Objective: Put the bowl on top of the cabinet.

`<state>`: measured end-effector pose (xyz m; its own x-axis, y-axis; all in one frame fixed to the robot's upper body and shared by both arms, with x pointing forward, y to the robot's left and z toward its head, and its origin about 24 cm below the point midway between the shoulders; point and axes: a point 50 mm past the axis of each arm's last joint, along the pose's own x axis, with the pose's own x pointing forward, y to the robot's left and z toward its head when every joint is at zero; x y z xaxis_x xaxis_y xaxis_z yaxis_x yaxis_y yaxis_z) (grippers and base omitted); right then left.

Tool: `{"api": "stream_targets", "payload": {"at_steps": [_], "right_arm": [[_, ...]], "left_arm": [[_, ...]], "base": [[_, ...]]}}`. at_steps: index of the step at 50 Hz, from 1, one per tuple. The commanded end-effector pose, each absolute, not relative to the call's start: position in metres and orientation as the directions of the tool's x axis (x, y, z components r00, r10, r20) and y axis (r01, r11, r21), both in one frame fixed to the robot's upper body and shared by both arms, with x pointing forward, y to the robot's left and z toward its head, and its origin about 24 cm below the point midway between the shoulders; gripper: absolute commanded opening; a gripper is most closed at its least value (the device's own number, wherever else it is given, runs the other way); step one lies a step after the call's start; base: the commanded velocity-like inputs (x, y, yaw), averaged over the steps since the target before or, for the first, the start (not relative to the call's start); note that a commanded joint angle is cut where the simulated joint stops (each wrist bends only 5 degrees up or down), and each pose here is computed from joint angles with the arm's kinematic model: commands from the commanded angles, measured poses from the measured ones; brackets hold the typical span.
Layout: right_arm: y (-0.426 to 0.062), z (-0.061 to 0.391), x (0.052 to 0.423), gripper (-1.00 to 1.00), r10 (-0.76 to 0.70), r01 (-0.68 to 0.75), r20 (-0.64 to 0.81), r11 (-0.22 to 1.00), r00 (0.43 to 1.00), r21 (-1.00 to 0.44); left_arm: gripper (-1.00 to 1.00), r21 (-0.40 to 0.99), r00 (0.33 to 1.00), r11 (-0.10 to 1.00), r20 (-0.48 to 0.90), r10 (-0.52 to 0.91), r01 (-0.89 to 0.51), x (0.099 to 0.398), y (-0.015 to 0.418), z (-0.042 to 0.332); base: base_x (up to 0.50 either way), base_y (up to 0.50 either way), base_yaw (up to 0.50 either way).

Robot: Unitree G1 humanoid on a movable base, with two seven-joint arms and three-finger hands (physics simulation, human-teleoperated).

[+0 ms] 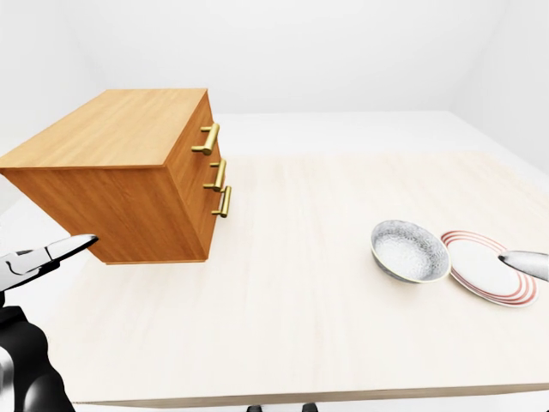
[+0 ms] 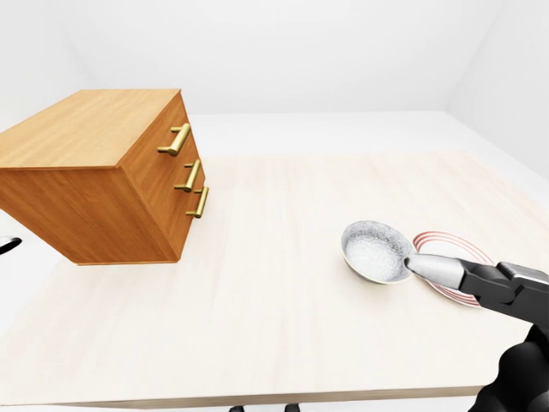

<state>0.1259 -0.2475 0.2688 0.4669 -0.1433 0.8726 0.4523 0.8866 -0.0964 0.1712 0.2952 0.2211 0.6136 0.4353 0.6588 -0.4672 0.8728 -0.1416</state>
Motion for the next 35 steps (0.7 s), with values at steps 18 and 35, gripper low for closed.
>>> {"api": "stream_targets", "payload": {"at_steps": [18, 35], "right_arm": [[-0.2482, 0.2713, 0.1235, 1.00, -0.142, 0.457, 0.880, 0.885, 0.453, -0.092], [-0.2493, 0.2693, 0.1271, 1.00, -0.151, 0.444, 0.873, 0.892, 0.464, -0.082]], "left_arm": [[1.00, -0.136, 0.622, 0.873, 0.651, 0.436, -0.468, 0.1728, 0.2951, 0.2187], [1.00, -0.135, 0.623, 0.874, 0.651, 0.433, -0.466, 0.1734, 0.2941, 0.2189]], "base": [[0.08, 0.50, 0.00], [0.06, 0.31, 0.00]]}}
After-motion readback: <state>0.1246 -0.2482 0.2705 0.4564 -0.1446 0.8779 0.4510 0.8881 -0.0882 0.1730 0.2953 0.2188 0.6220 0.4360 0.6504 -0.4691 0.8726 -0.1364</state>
